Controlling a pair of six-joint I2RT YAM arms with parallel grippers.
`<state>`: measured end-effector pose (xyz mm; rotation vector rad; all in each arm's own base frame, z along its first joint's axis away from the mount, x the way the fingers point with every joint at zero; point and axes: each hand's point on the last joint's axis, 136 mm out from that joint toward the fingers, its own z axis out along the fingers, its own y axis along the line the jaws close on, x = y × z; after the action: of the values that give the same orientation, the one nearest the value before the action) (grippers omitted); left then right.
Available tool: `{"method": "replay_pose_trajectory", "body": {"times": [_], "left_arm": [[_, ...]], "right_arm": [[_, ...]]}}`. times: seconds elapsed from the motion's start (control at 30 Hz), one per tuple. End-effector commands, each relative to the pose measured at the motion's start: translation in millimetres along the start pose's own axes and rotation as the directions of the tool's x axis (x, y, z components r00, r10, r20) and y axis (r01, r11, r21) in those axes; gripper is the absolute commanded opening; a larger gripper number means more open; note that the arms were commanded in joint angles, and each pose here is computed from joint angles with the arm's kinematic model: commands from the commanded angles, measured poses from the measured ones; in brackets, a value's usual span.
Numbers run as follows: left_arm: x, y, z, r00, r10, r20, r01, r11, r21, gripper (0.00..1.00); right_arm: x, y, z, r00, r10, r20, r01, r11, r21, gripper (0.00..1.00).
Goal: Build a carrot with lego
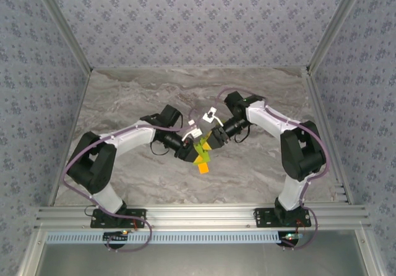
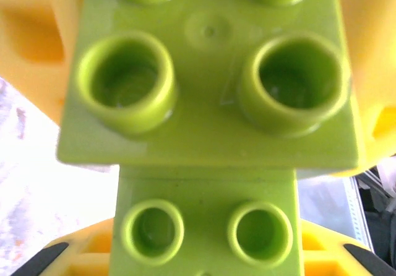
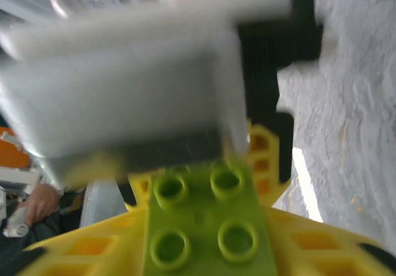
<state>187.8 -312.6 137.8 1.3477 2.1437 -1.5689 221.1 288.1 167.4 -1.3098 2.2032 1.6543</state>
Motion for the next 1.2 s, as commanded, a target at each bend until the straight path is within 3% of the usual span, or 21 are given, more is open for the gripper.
{"method": "replay_pose_trajectory", "body": {"times": [0.0,0.17,0.3,0.47,0.6,0.77,0.87,1.0,1.03,1.13,1.17], "left_arm": [[-23.8,-9.9,-12.5,0.994,0.093,0.063,-0.093,0.996,-0.011,0.23],[-23.3,-7.4,-11.9,0.994,0.088,0.060,-0.088,0.996,-0.018,0.23],[-23.1,-4.3,-11.2,0.995,0.083,0.058,-0.081,0.996,-0.026,0.23],[-23.5,11.0,-10.9,0.996,0.070,0.054,-0.064,0.993,-0.100,0.24],[-28.3,58.8,-23.7,0.996,0.036,0.077,-0.006,0.932,-0.363,0.26],[-36.9,118.9,-71.4,0.984,-0.010,0.179,0.135,0.700,-0.702,0.25],[-43.3,140.3,-110.9,0.955,-0.030,0.297,0.273,0.485,-0.831,0.25],[-36.2,149.6,-155.8,0.872,-0.050,0.487,0.488,0.181,-0.854,0.25],[-29.5,148.7,-168.1,0.840,-0.050,0.540,0.542,0.073,-0.837,0.26],[-16.3,139.0,-183.7,0.779,-0.011,0.627,0.622,-0.122,-0.774,0.26],[-12.2,136.2,-186.1,0.764,0.004,0.646,0.637,-0.162,-0.753,0.26]], "right_arm": [[11.8,-2.9,1.0,0.997,0.069,-0.035,-0.068,0.998,0.017,0.63],[3.4,-4.7,-9.4,0.999,0.043,0.006,-0.043,0.997,0.064,0.86],[-6.3,-21.0,-29.0,0.997,0.022,0.077,-0.038,0.977,0.211,1.00],[-19.4,-47.0,-77.8,0.971,-0.013,0.240,-0.100,0.886,0.452,1.00],[-21.9,-63.7,-135.5,0.928,-0.057,0.368,-0.219,0.715,0.664,1.00],[-6.6,-75.2,-185.1,0.892,-0.056,0.449,-0.375,0.463,0.803,1.00],[14.0,-86.1,-210.6,0.850,-0.033,0.526,-0.498,0.275,0.822,1.00],[41.8,-98.6,-221.5,0.788,-0.003,0.615,-0.612,0.090,0.785,1.00],[47.2,-101.8,-220.1,0.782,0.001,0.623,-0.622,0.066,0.781,1.00],[55.0,-108.4,-213.3,0.771,0.007,0.636,-0.636,0.048,0.770,1.00],[56.5,-110.2,-209.7,0.771,0.013,0.636,-0.636,0.048,0.770,1.00]]}}
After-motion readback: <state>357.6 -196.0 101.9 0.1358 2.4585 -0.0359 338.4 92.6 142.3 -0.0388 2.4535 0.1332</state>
